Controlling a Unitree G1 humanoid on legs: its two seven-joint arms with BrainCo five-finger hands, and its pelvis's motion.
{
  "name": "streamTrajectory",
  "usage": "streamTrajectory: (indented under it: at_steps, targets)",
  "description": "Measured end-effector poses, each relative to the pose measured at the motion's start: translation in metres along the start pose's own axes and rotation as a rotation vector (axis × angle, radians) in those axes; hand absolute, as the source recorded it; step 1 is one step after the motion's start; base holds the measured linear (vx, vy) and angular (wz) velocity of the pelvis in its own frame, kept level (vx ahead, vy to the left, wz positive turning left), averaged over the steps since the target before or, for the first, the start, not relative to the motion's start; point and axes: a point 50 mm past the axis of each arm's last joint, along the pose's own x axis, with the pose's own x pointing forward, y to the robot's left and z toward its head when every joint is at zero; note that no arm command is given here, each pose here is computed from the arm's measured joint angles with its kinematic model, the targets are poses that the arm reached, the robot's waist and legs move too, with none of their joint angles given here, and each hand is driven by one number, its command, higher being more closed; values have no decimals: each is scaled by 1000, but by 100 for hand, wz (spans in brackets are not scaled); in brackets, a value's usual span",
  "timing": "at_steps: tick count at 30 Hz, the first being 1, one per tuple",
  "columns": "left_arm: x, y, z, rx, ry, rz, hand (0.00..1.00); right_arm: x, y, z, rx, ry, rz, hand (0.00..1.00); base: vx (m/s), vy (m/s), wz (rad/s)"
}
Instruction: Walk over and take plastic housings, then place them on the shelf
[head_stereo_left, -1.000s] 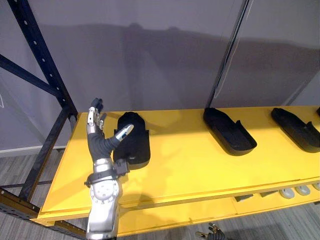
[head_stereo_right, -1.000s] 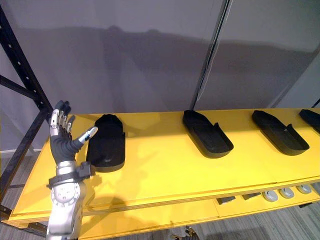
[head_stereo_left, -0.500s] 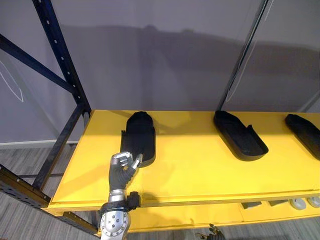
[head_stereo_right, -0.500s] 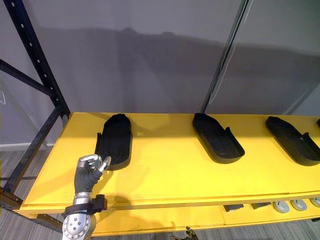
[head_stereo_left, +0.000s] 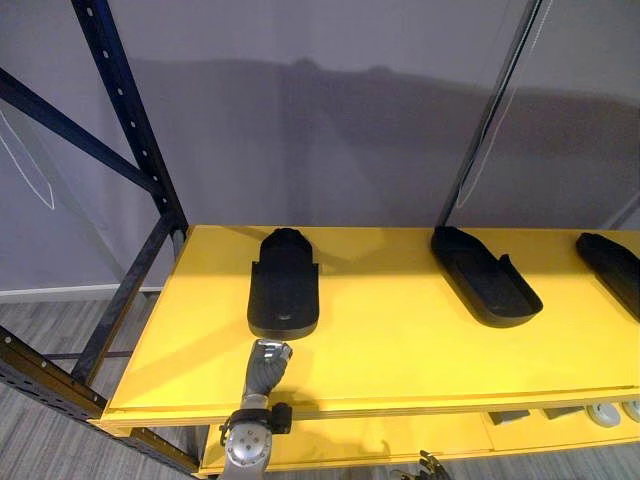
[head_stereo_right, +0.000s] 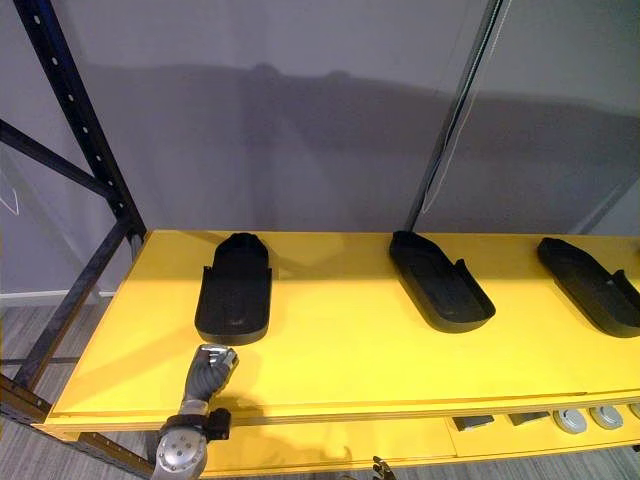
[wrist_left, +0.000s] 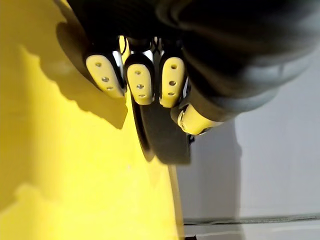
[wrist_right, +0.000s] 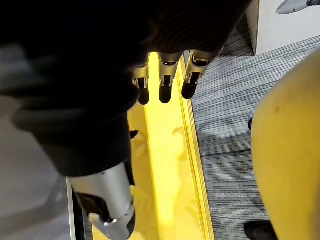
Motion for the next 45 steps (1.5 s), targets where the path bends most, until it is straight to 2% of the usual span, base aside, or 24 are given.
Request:
streamTrajectory:
  at_steps: [13, 32, 38, 43, 45]
  targets:
    - [31, 8, 4, 85, -36, 56, 100, 6, 2, 5, -41, 12, 12, 0, -3, 3, -5]
    - [34, 18, 7, 97, -48, 120, 100, 9, 4, 10, -49, 11, 16, 0, -9, 2, -1]
    - [16, 31, 28, -12, -119, 176, 100, 10, 4, 12, -48, 6, 17, 0, 0, -1, 2]
    - [-7, 64, 91, -144, -423, 308, 100, 9, 6, 12, -42, 4, 20, 0, -14, -9, 14]
    - [-18, 76, 102, -187, -493, 366, 100, 8, 5, 11, -40, 3, 15, 0, -32, -12, 19]
